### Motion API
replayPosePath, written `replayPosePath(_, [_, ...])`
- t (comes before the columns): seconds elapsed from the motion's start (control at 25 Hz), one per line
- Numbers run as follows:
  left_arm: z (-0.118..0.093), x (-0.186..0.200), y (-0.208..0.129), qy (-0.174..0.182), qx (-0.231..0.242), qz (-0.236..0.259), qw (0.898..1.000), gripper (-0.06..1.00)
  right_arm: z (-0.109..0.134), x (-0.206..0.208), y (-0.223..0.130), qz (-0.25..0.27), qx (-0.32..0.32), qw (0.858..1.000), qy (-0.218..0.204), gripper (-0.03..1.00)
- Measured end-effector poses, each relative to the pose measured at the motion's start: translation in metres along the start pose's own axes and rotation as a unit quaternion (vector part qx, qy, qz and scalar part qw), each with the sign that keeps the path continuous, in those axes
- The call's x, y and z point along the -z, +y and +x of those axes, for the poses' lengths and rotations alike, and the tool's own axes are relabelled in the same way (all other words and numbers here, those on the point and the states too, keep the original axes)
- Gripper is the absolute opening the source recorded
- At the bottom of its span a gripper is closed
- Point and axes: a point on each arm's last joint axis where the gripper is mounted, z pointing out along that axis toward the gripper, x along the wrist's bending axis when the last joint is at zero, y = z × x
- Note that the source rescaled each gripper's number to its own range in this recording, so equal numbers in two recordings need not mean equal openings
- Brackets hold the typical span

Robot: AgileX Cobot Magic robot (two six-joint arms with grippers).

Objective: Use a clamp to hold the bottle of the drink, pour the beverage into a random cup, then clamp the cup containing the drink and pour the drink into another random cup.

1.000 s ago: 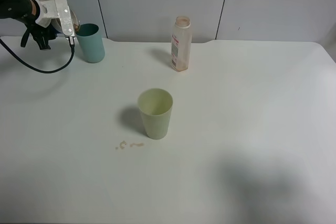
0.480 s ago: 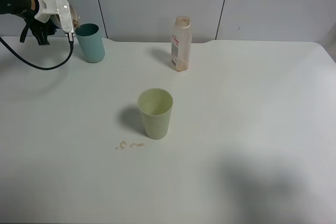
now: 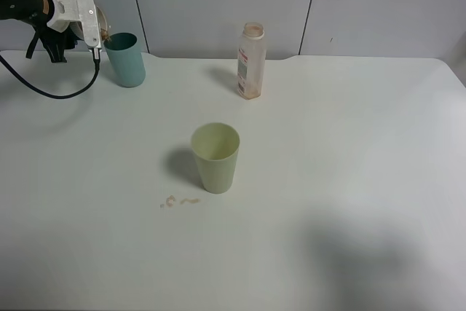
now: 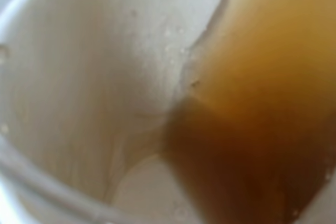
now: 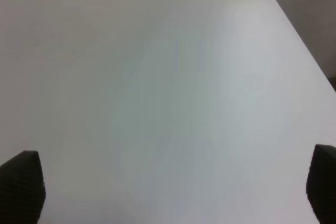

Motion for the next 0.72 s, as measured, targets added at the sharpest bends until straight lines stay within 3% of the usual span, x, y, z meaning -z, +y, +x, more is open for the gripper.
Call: replayPosePath(0.72, [0.0006,0.0001,0.0002,0.001,-0.020,-0.001,1.000,0.00,0.0000,0.0000,0.0000,0.000,0.000,1.000,0.000,1.00])
